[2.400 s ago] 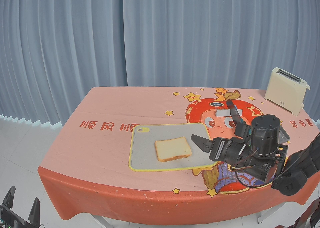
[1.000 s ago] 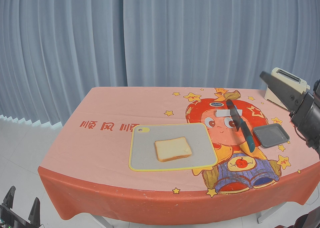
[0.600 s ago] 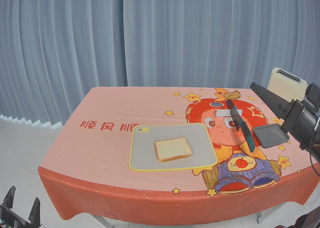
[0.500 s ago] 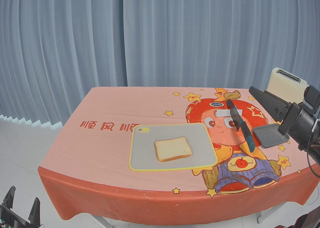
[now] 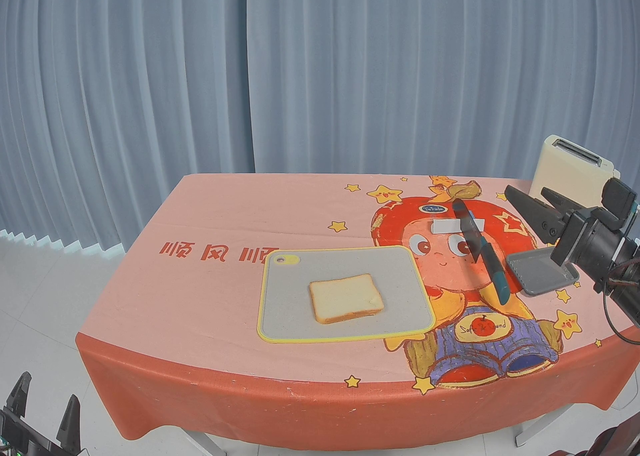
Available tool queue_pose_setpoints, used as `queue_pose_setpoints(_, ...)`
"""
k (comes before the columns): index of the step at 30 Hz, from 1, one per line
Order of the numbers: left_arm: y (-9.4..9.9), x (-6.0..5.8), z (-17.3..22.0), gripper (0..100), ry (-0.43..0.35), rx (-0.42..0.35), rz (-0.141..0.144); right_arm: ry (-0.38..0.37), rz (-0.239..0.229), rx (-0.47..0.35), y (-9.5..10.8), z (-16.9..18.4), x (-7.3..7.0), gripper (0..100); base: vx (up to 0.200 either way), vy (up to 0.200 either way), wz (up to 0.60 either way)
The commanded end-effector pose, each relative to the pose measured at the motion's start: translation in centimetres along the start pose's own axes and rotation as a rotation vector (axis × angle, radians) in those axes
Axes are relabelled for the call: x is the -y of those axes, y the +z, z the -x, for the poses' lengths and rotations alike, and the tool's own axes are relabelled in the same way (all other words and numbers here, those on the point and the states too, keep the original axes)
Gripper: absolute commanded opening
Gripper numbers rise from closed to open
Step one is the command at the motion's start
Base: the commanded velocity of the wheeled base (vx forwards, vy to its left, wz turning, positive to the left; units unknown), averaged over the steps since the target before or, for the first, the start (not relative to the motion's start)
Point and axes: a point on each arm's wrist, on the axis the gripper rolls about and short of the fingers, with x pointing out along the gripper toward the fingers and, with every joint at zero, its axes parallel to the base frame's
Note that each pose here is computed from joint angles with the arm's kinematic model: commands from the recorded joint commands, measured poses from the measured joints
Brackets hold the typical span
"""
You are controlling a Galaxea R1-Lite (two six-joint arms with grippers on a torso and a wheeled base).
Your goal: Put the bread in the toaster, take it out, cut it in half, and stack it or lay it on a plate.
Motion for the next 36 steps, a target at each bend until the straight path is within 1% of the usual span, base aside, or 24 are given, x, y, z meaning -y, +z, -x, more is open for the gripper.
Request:
queue_pose_setpoints(1,-0.5,0.0,-0.1,100,0.001,-0.018,0.0,-0.103,0.049,-0.043,-0.9,-1.0,1.9,100,0.0,0.0,0.0)
queue_pose_setpoints(2,-0.5,0.0,-0.1,100,0.001,-0.018,0.0,-0.115,0.061,-0.044,-0.9,-1.1,2.1,100,0.0,0.0,0.0)
queue_pose_setpoints(5,-0.5,0.0,-0.1,100,0.001,-0.018,0.0,-0.149,0.073,-0.037,-0.7,-1.2,2.5,100,0.0,0.0,0.0)
queue_pose_setpoints(10,-0.5,0.0,-0.1,100,0.001,-0.018,0.0,-0.159,0.075,-0.029,-0.3,-1.6,2.6,100,0.0,0.0,0.0)
queue_pose_setpoints(12,-0.5,0.0,-0.1,100,0.001,-0.018,0.0,-0.161,0.075,-0.039,0.0,-1.9,2.5,100,0.0,0.0,0.0)
queue_pose_setpoints(15,-0.5,0.0,-0.1,100,0.001,-0.018,0.0,-0.166,0.075,-0.074,1.3,-2.6,2.2,100,0.0,0.0,0.0)
queue_pose_setpoints(17,-0.5,0.0,-0.1,100,0.001,-0.018,0.0,-0.182,0.067,-0.097,2.6,-3.1,2.2,100,0.0,0.0,0.0)
queue_pose_setpoints(18,-0.5,0.0,-0.1,100,0.001,-0.018,0.0,-0.182,0.067,-0.097,2.6,-3.1,2.2,100,0.0,0.0,0.0)
queue_pose_setpoints(19,-0.5,0.0,-0.1,100,0.001,-0.018,0.0,-0.227,0.058,-0.114,3.5,-3.1,2.9,100,0.0,0.0,0.0)
queue_pose_setpoints(20,-0.5,0.0,-0.1,100,0.001,-0.017,0.0,-0.237,0.057,-0.118,3.5,-3.1,3.1,100,0.0,0.0,0.0)
queue_pose_setpoints(21,-0.5,0.0,-0.1,100,0.001,-0.018,0.0,-0.247,0.058,-0.115,3.8,-2.8,3.2,100,0.0,0.0,0.0)
queue_pose_setpoints(24,-0.5,0.0,-0.1,100,0.001,-0.018,0.0,-0.231,0.058,-0.075,4.8,-1.0,2.6,100,0.0,0.0,0.0)
queue_pose_setpoints(25,-0.5,0.0,-0.1,100,0.001,-0.018,0.0,-0.228,0.057,-0.09,4.8,-0.5,2.4,100,0.0,0.0,0.0)
queue_pose_setpoints(29,-0.5,0.0,-0.1,100,0.001,-0.018,0.0,-0.234,0.052,-0.173,3.9,-0.4,2.6,100,0.0,0.0,0.0)
queue_pose_setpoints(36,-0.5,0.0,-0.1,100,0.001,-0.018,0.0,-0.214,0.06,-0.215,2.6,-0.4,2.2,100,0.0,0.0,0.0)
